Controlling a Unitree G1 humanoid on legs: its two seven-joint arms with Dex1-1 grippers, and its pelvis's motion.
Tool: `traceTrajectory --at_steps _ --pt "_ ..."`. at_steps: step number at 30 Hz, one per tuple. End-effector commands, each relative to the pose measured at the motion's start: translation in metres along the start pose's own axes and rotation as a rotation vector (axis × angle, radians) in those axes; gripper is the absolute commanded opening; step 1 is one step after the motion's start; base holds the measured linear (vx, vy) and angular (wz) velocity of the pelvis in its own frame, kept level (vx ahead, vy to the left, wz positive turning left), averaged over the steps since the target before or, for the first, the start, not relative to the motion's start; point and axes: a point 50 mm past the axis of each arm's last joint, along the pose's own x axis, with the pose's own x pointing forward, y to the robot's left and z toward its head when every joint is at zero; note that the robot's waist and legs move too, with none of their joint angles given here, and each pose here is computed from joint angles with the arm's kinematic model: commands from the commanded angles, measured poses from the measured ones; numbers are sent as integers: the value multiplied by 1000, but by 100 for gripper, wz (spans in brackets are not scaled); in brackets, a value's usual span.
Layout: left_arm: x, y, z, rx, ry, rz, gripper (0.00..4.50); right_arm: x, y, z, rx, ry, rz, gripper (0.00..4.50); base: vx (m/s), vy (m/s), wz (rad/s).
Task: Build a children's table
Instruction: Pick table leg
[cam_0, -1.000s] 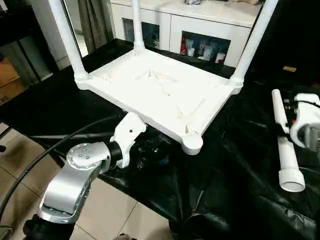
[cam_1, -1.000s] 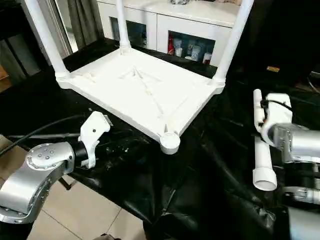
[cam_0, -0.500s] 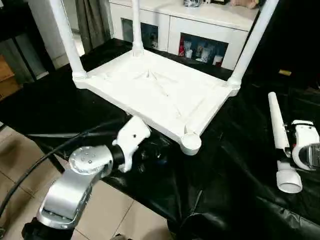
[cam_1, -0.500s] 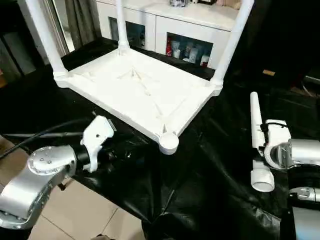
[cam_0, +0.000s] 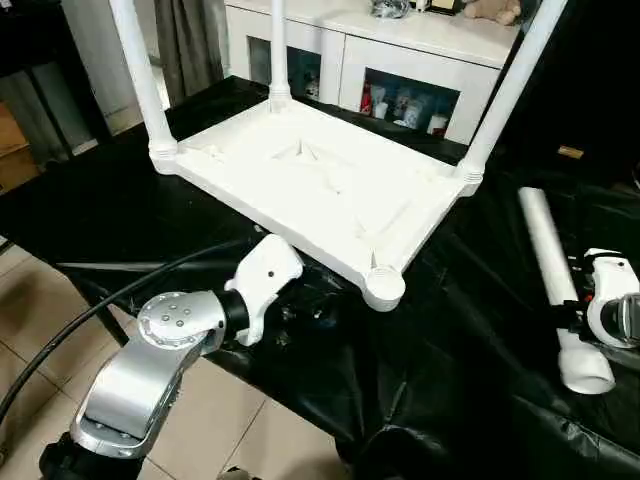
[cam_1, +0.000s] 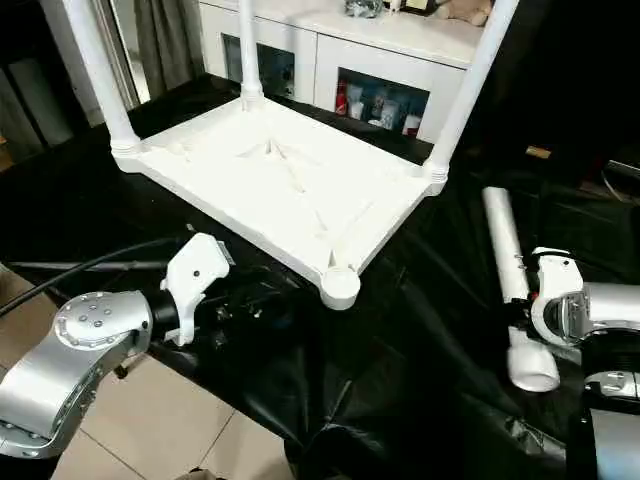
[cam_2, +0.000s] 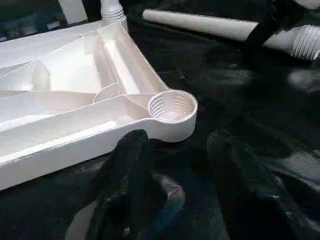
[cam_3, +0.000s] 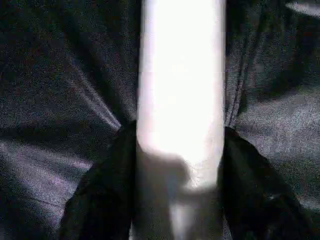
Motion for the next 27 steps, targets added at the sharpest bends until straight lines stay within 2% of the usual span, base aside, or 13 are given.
traceTrajectory --at_steps 1,3,7,8,9,11,12,13,14,17,21,22,27 --pt "1 0 5 -5 -16 -2 246 5 -9 -17 56 58 -15 192 0 0 0" --pt "2 3 6 -7 -22 18 285 5 -10 -18 73 54 -12 185 0 0 0" --pt "5 8 9 -22 -66 62 289 1 -15 -15 107 4 -9 184 0 0 0" --pt "6 8 10 -27 -76 68 319 0 -15 -14 113 -11 -6 184 0 0 0" --pt "7 11 15 -52 -116 90 325 -6 -12 1 156 -163 79 184 0 0 0" --pt "7 14 17 -70 -143 103 328 -13 -7 12 186 -286 164 184 0 0 0" --pt "7 14 17 -70 -143 103 342 -13 -7 12 186 -286 164 184 0 0 0" --pt "9 14 20 -84 -168 100 342 -19 0 19 208 -378 264 184 0 0 0" --pt "12 15 26 -118 -217 90 367 -33 14 28 208 -545 461 184 0 0 0" --pt "19 17 39 -191 -300 46 374 -61 40 29 176 -766 820 184 0 0 0" --pt "25 18 50 -268 -363 -11 413 -72 55 23 160 -836 977 184 0 0 0" --pt "31 17 61 -341 -422 -69 433 -78 67 18 153 -866 1084 184 0 0 0" --pt "43 25 83 -438 -506 -112 450 -84 91 9 129 -852 1246 184 0 0 0"
